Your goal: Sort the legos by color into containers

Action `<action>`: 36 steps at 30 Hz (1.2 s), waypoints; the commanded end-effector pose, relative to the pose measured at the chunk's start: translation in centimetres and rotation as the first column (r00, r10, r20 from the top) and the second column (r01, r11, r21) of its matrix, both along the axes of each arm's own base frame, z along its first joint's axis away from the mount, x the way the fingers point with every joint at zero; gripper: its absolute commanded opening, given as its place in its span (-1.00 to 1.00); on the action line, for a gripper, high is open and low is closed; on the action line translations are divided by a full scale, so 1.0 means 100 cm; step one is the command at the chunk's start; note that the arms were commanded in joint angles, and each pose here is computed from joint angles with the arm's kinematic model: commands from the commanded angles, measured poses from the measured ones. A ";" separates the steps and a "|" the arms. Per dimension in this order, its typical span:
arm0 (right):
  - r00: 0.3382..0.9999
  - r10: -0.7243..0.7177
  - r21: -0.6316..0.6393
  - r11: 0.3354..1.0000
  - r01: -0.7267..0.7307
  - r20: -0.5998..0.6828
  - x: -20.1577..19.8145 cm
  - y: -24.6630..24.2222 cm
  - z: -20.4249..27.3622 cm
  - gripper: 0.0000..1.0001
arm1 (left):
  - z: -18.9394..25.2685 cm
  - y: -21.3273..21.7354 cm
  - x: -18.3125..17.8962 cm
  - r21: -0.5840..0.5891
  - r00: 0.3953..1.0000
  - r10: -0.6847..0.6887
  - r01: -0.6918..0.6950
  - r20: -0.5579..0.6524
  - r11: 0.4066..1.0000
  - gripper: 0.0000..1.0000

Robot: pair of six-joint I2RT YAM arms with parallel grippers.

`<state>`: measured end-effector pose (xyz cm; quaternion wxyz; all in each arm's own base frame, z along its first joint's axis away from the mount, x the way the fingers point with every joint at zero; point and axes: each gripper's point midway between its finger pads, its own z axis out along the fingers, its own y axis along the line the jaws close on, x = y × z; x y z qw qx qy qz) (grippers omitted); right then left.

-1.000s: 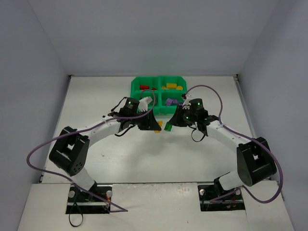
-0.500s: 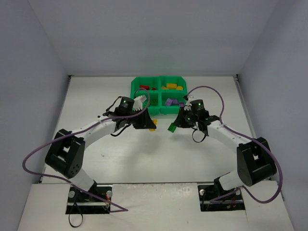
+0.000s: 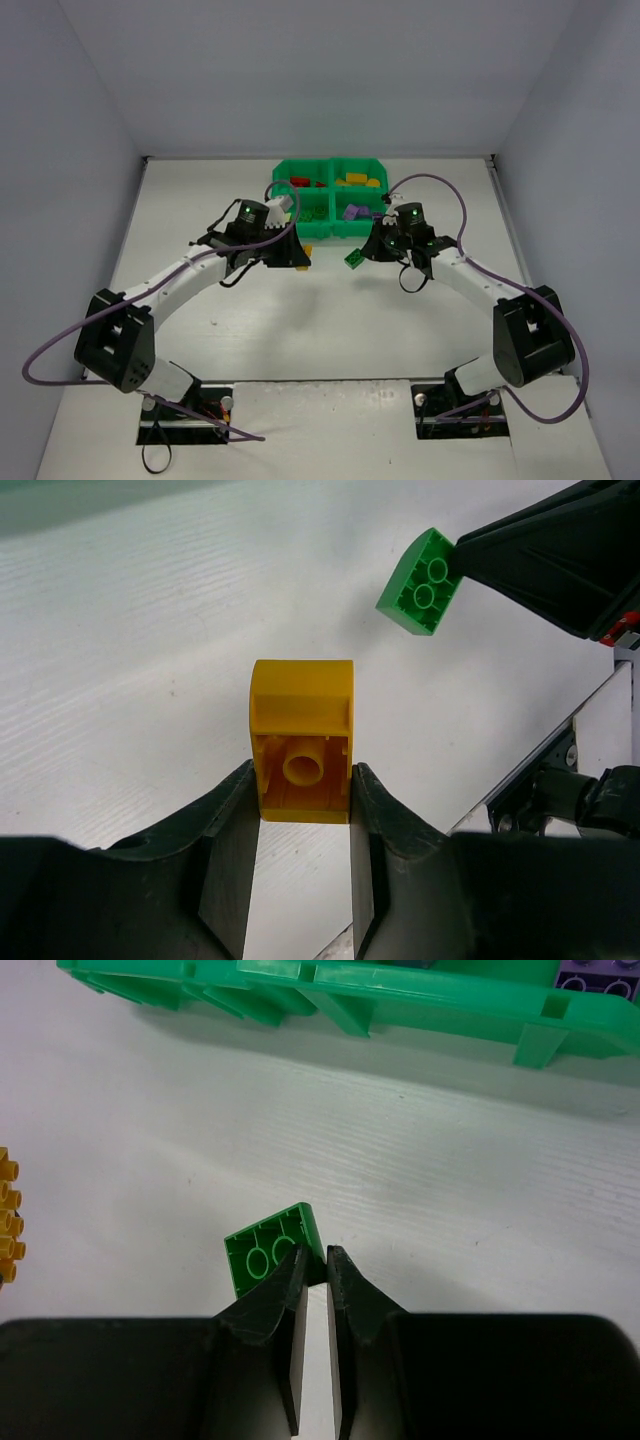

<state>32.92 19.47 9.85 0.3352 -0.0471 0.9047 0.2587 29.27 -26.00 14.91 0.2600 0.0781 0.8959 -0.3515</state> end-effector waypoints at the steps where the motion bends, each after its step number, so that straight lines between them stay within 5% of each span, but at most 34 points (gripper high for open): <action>1: 0.998 0.006 0.008 1.000 -0.006 0.063 0.010 0.004 0.016 -1.00 | 0.031 0.006 0.009 -0.007 0.995 0.018 -0.017 0.100 1.000 -1.00; 22: 0.991 -0.014 -0.103 0.995 0.000 -0.131 -0.025 0.000 -0.050 -1.00 | 0.024 0.011 -0.002 -0.008 0.996 0.028 -0.027 0.082 1.000 -1.00; 36: 0.982 0.063 0.025 0.997 -0.068 0.177 0.071 0.057 0.079 -1.00 | 0.030 0.033 -0.012 0.018 0.989 0.082 -0.085 0.124 0.996 -1.00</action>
